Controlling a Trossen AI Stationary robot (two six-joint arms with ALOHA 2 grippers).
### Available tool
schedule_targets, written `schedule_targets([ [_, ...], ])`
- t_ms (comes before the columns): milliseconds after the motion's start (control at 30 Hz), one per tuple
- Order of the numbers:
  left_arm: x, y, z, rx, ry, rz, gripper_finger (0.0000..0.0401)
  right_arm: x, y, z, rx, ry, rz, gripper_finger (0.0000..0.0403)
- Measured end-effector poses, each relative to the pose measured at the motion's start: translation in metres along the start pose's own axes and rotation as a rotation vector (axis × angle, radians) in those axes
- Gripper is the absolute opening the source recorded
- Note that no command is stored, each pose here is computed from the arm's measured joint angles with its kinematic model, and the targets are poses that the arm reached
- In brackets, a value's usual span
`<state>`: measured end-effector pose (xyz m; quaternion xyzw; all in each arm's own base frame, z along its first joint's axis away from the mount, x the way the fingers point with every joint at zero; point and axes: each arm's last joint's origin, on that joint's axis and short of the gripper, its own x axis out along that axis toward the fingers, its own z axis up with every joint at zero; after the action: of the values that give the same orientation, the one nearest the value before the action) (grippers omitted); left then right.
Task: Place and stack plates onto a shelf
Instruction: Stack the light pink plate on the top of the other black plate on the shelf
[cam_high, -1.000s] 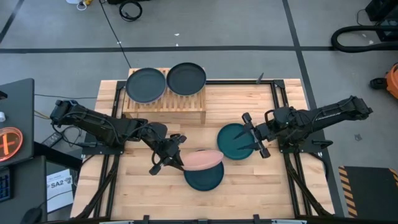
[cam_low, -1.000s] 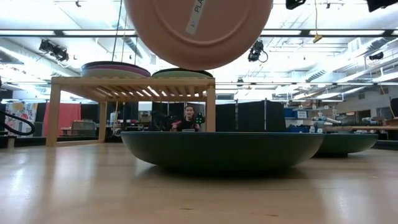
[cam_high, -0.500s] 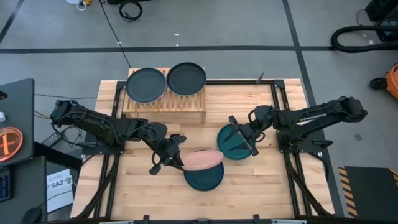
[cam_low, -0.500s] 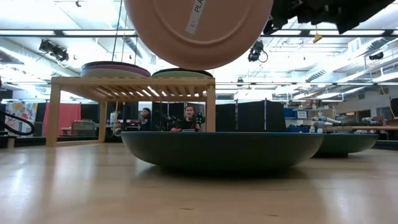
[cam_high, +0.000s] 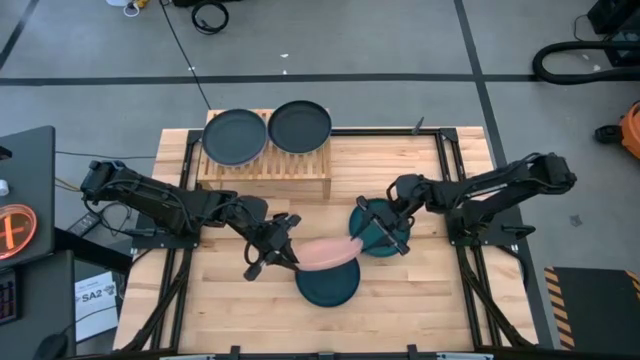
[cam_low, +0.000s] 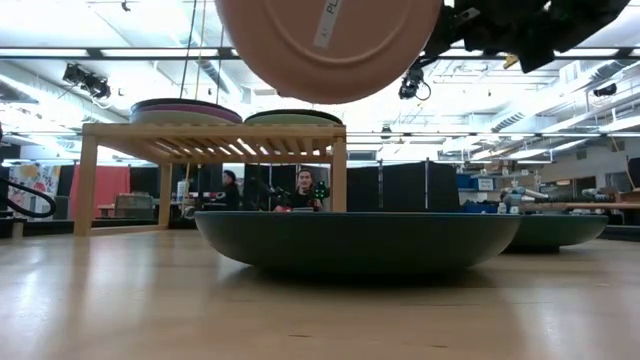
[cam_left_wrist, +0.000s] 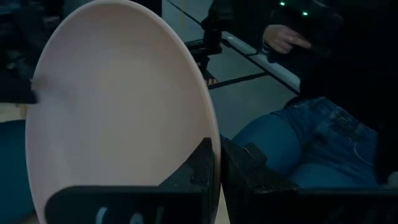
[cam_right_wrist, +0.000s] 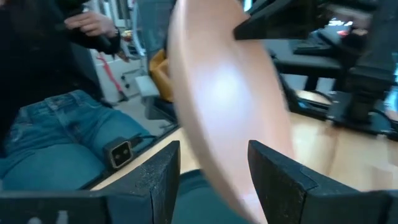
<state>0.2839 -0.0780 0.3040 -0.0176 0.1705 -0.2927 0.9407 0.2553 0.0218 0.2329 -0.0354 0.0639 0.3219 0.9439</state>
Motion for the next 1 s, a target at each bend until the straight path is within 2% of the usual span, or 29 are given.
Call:
schedule_targets([
  [133, 0.0000, 0.0007, -0.0002, -0.002, 0.001, 0.025, 0.0024, 0.0047, -0.0013, -0.0048, 0.002, -0.003, 0.049, 0.0193],
  [633, -0.0001, 0.0023, -0.0003, 0.000, 0.003, 0.082, 0.0024, 0.0047, -0.0019, 0.0003, -0.031, -0.046, 0.041, 0.0188],
  [800, -0.0001, 0.0026, -0.0003, 0.000, 0.002, 0.089, 0.0024, 0.0047, -0.0020, 0.0004, -0.034, -0.046, 0.039, 0.0159],
  [1000, -0.0001, 0.0026, -0.0002, -0.001, 0.002, 0.091, 0.0025, 0.0047, -0.0019, 0.0003, -0.039, -0.047, 0.043, 0.0097],
])
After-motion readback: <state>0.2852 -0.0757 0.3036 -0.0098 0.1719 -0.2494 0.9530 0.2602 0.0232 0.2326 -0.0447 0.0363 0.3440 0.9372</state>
